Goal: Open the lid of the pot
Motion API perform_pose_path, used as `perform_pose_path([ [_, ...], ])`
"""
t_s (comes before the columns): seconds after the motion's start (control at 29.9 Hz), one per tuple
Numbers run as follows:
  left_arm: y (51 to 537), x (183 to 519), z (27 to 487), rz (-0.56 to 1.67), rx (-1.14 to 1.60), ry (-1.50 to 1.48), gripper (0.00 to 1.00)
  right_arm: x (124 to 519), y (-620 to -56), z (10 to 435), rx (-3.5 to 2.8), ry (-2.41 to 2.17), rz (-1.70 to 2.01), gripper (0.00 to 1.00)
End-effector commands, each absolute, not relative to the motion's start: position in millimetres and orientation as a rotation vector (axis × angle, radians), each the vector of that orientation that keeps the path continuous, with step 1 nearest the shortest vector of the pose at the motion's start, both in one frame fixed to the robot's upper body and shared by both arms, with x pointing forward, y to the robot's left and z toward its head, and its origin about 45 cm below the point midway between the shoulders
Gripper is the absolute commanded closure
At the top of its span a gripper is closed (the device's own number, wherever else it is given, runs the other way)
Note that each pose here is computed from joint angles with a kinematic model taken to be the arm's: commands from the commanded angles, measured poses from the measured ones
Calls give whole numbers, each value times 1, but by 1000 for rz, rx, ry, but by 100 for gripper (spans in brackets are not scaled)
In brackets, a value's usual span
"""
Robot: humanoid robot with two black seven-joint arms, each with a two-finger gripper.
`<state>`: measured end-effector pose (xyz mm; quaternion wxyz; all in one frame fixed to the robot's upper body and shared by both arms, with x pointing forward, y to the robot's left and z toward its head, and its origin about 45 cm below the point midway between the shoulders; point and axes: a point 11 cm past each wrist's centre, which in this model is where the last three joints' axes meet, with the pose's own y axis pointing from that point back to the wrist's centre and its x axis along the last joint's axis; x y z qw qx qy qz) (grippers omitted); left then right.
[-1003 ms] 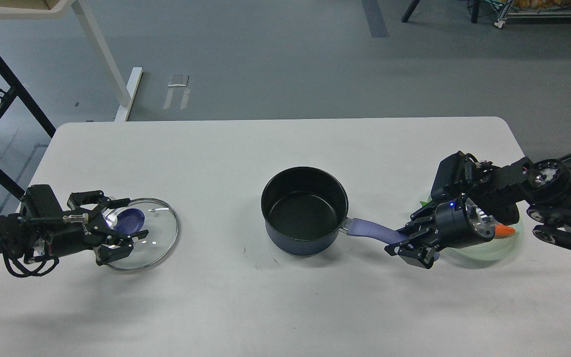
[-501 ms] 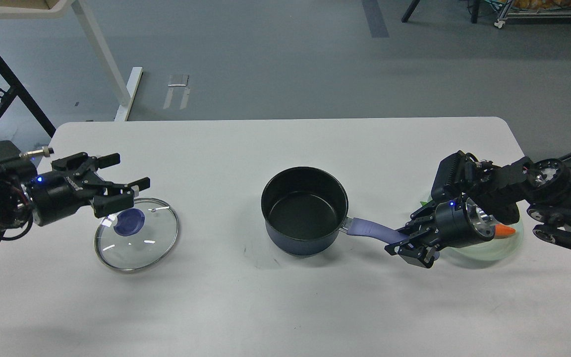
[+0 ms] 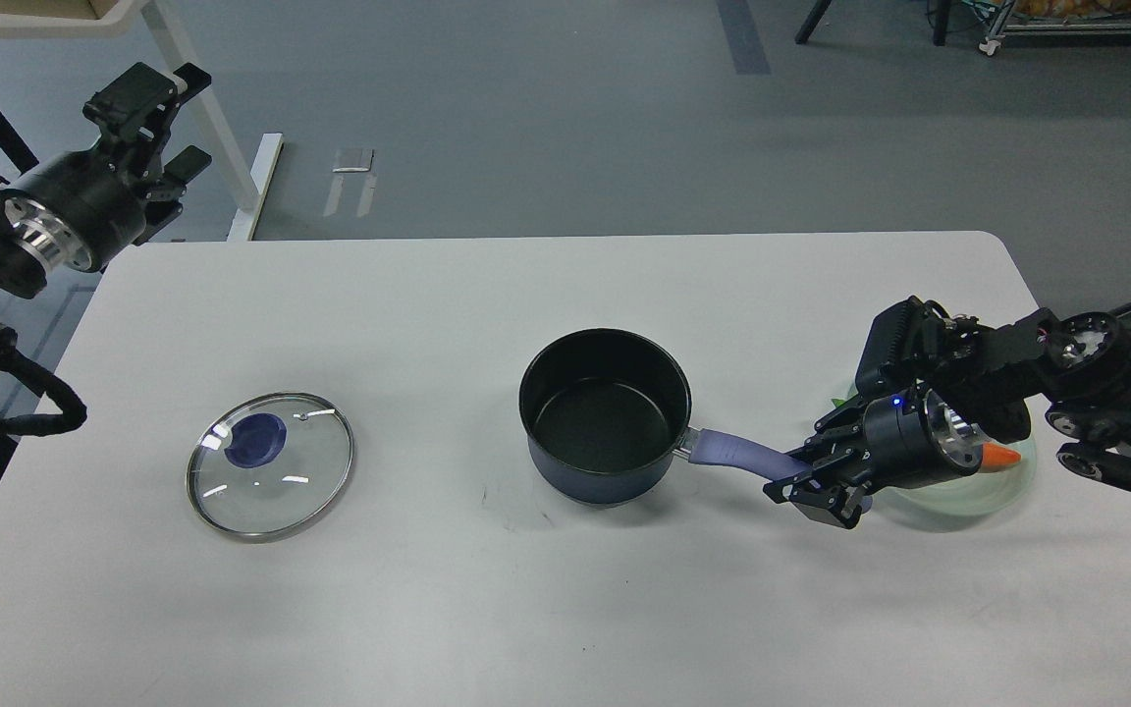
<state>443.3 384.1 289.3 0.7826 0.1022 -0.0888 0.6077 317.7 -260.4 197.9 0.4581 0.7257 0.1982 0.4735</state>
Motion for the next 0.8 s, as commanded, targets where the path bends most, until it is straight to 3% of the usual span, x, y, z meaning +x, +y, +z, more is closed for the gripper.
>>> perform_pose_path([
  [0.0,389,460,278,1367,119,-85,1,318,-261,198,1786,487,1167,74],
  [0.2,394,471,274,1342,-25,24,1,319,-260,199,1787,486,1170,67],
  [0.53,393,470,272,1331,-18,49,1,321,-262,203,1790,466,1170,3],
  [0.77,391,470,272,1313,-30,66,1,343,-267,244,1790,330,1212,2],
])
